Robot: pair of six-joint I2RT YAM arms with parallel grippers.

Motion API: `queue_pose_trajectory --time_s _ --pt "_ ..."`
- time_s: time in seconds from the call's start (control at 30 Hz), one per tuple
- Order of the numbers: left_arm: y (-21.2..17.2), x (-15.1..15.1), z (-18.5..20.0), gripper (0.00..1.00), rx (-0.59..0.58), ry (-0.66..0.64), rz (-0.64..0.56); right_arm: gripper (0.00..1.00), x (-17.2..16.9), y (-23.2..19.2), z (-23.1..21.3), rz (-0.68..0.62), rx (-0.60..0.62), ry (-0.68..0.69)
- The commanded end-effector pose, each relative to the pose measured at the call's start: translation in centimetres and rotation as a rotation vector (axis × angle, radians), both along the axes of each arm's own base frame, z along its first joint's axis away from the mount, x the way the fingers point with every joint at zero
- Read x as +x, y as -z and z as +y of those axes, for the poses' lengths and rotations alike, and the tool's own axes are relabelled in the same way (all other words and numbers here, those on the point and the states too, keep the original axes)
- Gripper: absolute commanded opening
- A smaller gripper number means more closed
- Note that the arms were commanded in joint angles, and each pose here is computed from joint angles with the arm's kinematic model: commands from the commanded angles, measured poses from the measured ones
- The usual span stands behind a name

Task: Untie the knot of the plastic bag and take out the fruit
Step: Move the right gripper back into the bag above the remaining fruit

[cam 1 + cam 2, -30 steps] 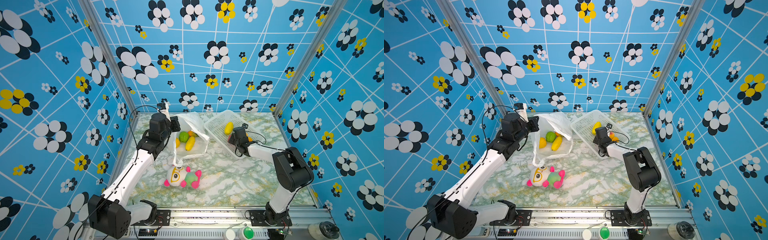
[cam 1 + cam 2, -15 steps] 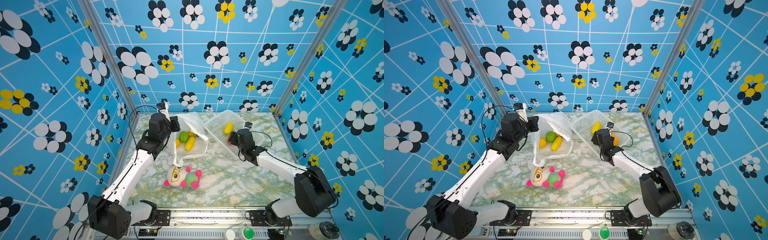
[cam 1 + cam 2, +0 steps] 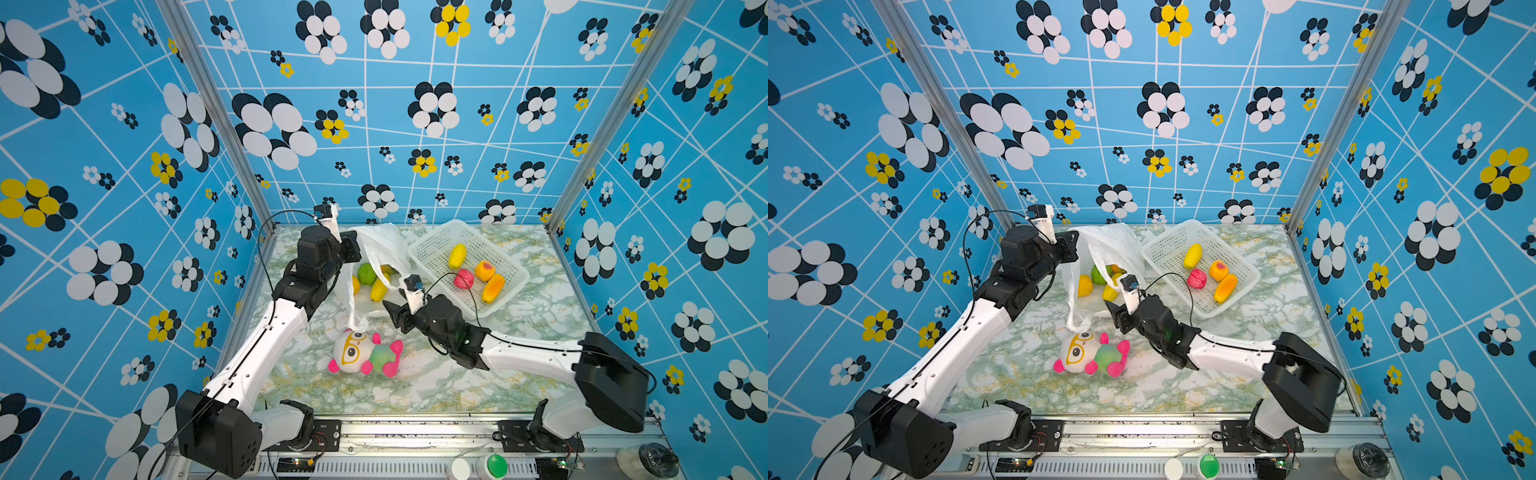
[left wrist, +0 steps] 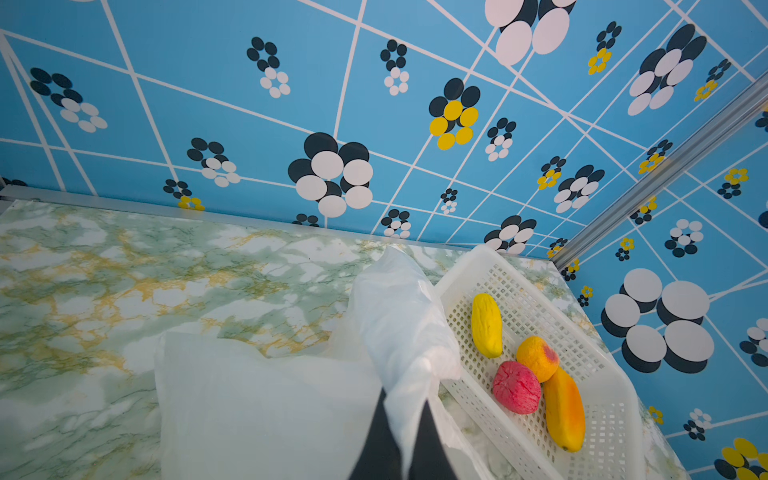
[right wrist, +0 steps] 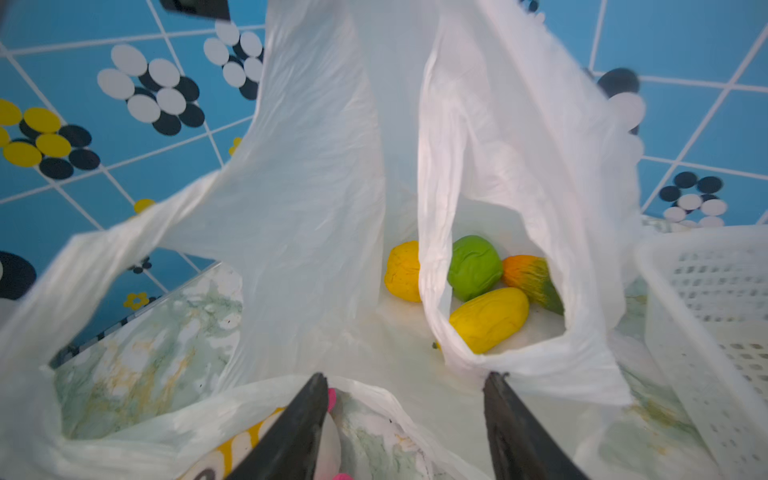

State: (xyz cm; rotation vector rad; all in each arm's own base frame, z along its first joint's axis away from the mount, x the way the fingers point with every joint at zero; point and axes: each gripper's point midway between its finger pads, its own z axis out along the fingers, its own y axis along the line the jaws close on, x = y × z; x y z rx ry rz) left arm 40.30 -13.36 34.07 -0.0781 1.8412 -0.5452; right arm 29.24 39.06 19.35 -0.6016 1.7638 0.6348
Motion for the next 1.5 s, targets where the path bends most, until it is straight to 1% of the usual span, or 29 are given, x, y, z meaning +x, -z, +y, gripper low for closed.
queue_pose_trajectory --time_s 0.0,0.07,0.13,0.33,0.4,0.43,0.53,0.63,0.73,0.77,0.83,0.9,0.97,1.03,1.2,1.27,1.37,1.47 --pt "-0.7 -0.3 0.3 0.00 -0.014 -0.002 -0.031 0.59 1.4 -0.1 2.9 0.040 0.077 -0.019" --pt "-0.7 -0.3 0.3 0.00 -0.014 -0.003 -0.030 0.59 2.7 1.3 3.5 0.073 0.047 0.031" --pt "-0.8 -0.3 0.3 0.00 -0.014 0.000 -0.032 0.55 3.9 2.5 3.7 0.105 0.016 0.090" --pt "-0.9 -0.4 0.0 0.00 -0.016 0.015 -0.036 0.56 5.5 4.9 4.7 0.172 0.005 0.161" --pt "-0.9 -0.4 0.0 0.00 -0.014 0.012 -0.036 0.55 5.2 4.8 5.1 0.174 0.024 0.144" --pt "-0.9 -0.5 0.1 0.00 -0.013 0.008 -0.036 0.55 4.9 4.5 4.9 0.161 0.038 0.138" --pt "-1.0 -0.6 0.4 0.00 -0.012 -0.001 -0.039 0.63 3.5 2.1 3.4 0.067 0.078 0.134" --pt "-0.9 -0.5 0.3 0.00 -0.015 0.001 -0.037 0.71 2.1 -0.5 0.8 -0.042 0.093 0.159" --pt "-0.8 -0.4 0.2 0.00 -0.016 0.006 -0.031 0.73 1.1 -2.4 -2.2 -0.114 0.108 0.200" --pt "-0.7 -0.4 0.1 0.00 -0.018 0.008 -0.028 0.71 0.7 -3.0 -3.0 -0.137 0.115 0.201" --pt "-0.7 -0.3 0.0 0.00 -0.020 0.011 -0.026 0.65 0.1 -3.5 -3.6 -0.167 0.122 0.182" --pt "-0.7 -0.3 0.0 0.00 -0.019 0.013 -0.025 0.58 -0.2 -3.5 -3.2 -0.168 0.122 0.157" --pt "-0.8 -0.4 0.0 0.00 -0.019 0.010 -0.028 0.53 -0.3 -2.7 -2.0 -0.154 0.117 0.125" --pt "-0.8 -0.4 0.1 0.00 -0.018 0.007 -0.027 0.51 -0.8 -1.8 -0.4 -0.140 0.113 0.091" --pt "-0.9 -0.4 0.2 0.00 -0.016 0.003 -0.029 0.49 -2.2 0.2 3.4 -0.132 0.084 0.008" --pt "-0.8 -0.4 0.2 0.00 -0.016 0.005 -0.028 0.48 -1.5 1.4 3.7 -0.104 0.073 0.044" --pt "-0.9 -0.5 0.2 0.00 -0.017 0.005 -0.030 0.45 0.0 2.7 3.0 -0.087 0.059 0.141" --pt "-1.0 -0.7 0.2 0.00 -0.019 0.006 -0.036 0.42 1.6 4.1 3.2 -0.049 0.030 0.197"
